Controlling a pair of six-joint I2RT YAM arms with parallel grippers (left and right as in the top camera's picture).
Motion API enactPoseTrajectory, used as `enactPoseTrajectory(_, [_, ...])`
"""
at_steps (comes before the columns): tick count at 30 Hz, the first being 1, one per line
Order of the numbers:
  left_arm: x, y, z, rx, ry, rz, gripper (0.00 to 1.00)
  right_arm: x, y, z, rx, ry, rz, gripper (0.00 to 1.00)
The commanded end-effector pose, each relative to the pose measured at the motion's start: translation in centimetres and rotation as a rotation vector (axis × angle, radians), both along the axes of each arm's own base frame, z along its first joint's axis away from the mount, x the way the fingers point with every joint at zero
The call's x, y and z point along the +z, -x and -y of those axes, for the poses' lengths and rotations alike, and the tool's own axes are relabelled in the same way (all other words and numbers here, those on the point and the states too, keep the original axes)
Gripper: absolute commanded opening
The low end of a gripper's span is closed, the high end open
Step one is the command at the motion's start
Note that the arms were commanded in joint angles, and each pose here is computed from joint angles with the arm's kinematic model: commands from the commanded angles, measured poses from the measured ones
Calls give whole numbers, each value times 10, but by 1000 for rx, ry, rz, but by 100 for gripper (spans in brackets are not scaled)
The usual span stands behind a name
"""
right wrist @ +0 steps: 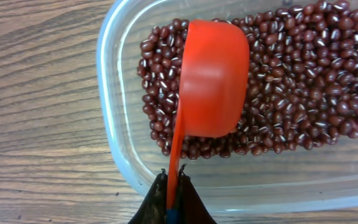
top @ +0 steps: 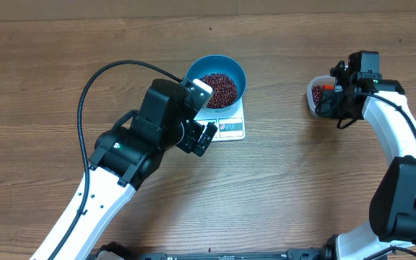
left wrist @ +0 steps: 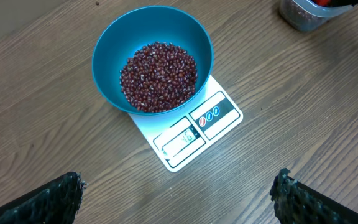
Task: Scoop item into bowl and weigh 150g on scale
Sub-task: 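Dip the red scoop into the beans and fill it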
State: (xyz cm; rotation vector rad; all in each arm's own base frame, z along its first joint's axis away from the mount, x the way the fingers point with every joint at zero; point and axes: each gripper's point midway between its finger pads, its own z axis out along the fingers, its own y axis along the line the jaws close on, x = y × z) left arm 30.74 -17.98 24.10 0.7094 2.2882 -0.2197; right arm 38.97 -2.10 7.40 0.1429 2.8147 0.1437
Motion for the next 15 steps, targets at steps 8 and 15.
enactPoseTrajectory(8, [-3, 0, 0, 10, 10, -16, 100, 2, 3, -6, -12, -182, -5, 4])
enactPoseTrajectory(15, [-3, 0, 0, 10, 10, -16, 100, 5, 12, 22, -102, -276, -9, 4])
